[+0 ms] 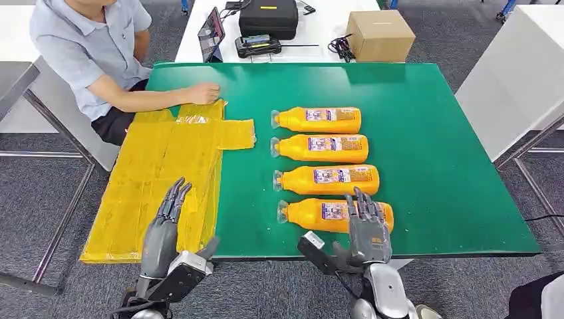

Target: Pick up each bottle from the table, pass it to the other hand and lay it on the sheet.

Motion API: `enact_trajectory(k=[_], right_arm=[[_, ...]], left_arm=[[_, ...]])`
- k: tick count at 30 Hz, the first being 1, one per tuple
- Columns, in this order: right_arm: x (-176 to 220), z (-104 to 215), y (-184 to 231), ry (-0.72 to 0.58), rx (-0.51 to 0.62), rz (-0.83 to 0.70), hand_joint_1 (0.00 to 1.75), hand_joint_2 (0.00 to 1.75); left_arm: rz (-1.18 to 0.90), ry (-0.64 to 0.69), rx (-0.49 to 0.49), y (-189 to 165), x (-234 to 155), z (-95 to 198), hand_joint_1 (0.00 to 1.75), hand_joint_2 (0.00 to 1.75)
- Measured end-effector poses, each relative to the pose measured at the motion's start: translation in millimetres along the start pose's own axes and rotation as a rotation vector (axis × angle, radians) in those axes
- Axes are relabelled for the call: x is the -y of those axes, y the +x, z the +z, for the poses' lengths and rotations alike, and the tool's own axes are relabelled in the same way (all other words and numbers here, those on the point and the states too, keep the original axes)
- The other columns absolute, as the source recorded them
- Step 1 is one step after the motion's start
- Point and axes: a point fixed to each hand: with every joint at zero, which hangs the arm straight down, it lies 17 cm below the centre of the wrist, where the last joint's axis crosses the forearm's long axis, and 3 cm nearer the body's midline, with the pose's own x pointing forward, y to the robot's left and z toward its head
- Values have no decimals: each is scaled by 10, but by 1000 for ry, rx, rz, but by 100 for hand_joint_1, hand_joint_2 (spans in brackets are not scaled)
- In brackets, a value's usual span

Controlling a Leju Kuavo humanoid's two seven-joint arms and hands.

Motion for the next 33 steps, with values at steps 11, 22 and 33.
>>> enact_trajectory(k=[11,22,33], right_arm=[[-101,-165,-84,46,6,47,0,175],[-168,-223,-162,73,-12,99,0,175],[-329,-287,-347,150,-39,147,0,175]], left_arm=[[23,-35,21,95,145,-15,0,175],[32,-48,28,134,201,-15,0,175],[45,-58,29,163,261,-8,0,175]])
